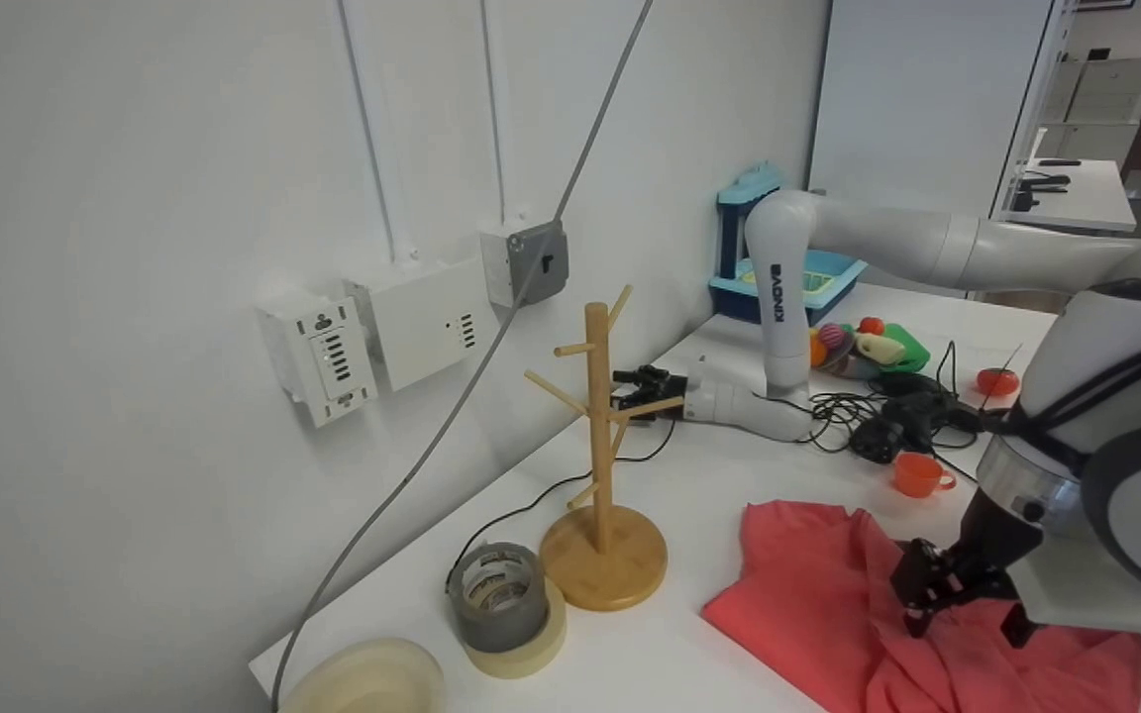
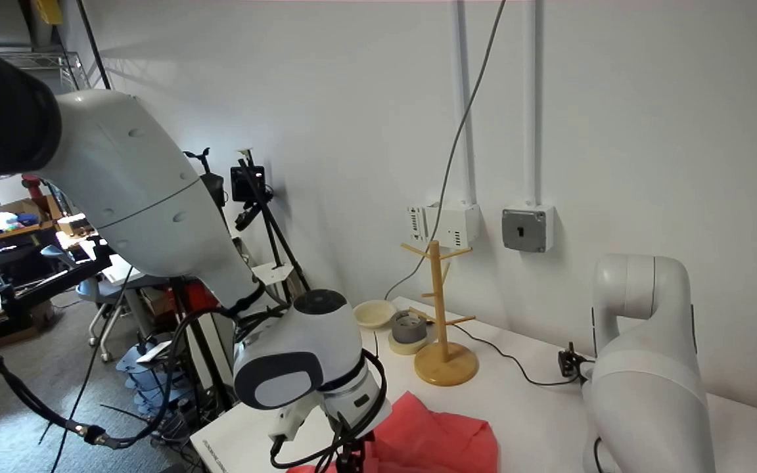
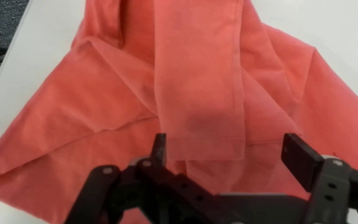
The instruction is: Unfold the cloth on the table
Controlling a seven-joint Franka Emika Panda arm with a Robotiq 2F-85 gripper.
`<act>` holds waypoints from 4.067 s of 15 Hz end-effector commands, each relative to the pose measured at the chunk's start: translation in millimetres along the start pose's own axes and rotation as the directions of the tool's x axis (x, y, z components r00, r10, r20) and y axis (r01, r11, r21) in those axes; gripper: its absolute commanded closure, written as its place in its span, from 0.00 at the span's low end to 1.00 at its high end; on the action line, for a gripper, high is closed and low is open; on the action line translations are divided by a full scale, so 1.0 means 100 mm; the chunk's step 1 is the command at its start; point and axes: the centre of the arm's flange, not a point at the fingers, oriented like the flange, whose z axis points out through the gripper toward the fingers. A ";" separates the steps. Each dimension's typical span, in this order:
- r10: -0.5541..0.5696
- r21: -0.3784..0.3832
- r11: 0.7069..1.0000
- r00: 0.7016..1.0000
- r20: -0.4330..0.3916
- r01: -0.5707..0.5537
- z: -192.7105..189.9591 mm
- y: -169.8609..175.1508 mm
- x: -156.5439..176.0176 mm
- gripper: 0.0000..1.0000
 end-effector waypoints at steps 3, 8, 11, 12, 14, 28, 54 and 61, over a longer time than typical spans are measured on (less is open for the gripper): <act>0.015 0.000 1.000 1.000 -0.007 -0.015 0.12 0.02 0.06 0.19; 0.017 -0.003 1.000 1.000 -0.012 -0.017 0.15 0.02 0.10 0.64; 0.017 -0.004 1.000 1.000 -0.013 -0.017 0.15 0.02 0.10 0.86; 0.017 -0.004 1.000 1.000 -0.013 -0.017 0.15 0.02 0.09 0.92; 0.017 -0.002 1.000 1.000 -0.014 -0.017 0.13 0.03 0.07 1.00; -0.431 0.134 0.898 0.900 0.066 0.420 -0.45 -0.42 -1.46 0.99; -0.771 0.178 0.612 0.531 0.353 0.770 -0.26 -0.74 -2.47 0.00; -0.722 0.035 0.660 0.621 0.307 0.750 -0.49 -0.89 -1.59 0.00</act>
